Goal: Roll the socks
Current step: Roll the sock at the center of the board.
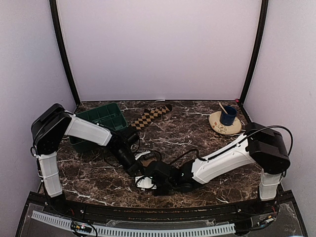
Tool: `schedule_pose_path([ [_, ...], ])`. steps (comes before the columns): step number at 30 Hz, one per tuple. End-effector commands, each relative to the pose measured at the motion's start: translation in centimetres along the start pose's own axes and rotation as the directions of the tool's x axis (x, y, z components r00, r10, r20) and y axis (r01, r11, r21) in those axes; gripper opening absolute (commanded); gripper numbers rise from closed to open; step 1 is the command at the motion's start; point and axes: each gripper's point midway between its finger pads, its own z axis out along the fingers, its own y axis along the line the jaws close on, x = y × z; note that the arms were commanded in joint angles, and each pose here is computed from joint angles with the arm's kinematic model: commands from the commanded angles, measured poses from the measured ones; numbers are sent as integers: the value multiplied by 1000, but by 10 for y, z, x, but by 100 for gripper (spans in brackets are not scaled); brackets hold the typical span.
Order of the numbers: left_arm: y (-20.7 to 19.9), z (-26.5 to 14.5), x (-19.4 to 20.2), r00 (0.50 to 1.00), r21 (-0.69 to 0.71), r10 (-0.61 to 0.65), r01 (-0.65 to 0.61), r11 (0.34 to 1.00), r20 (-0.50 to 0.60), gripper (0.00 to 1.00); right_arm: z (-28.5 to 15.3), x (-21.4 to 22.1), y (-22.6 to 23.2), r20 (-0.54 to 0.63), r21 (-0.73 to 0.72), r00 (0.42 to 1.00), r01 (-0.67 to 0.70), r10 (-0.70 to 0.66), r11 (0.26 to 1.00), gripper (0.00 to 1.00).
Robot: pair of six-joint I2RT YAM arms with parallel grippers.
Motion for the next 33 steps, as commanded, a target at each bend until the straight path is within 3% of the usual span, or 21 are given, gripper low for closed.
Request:
schedule_pose_path([
  [1, -3, -6, -5, 1000, -10, -12, 13, 1000, 17, 11, 17, 98, 66, -292, -262, 954, -9, -70, 965, 7],
  [6, -1, -14, -6, 998, -48, -20, 22, 999, 51, 28, 19, 98, 67, -306, -278, 951, -45, -44, 960, 2],
  [13, 1, -24, -11, 995, -88, -28, 36, 995, 94, 38, 21, 94, 68, -311, -290, 950, -89, -6, 953, 0],
  [33, 17, -65, -32, 957, -170, -63, 115, 979, 284, 39, 14, 76, 76, -277, -405, 952, -235, 127, 884, 0],
])
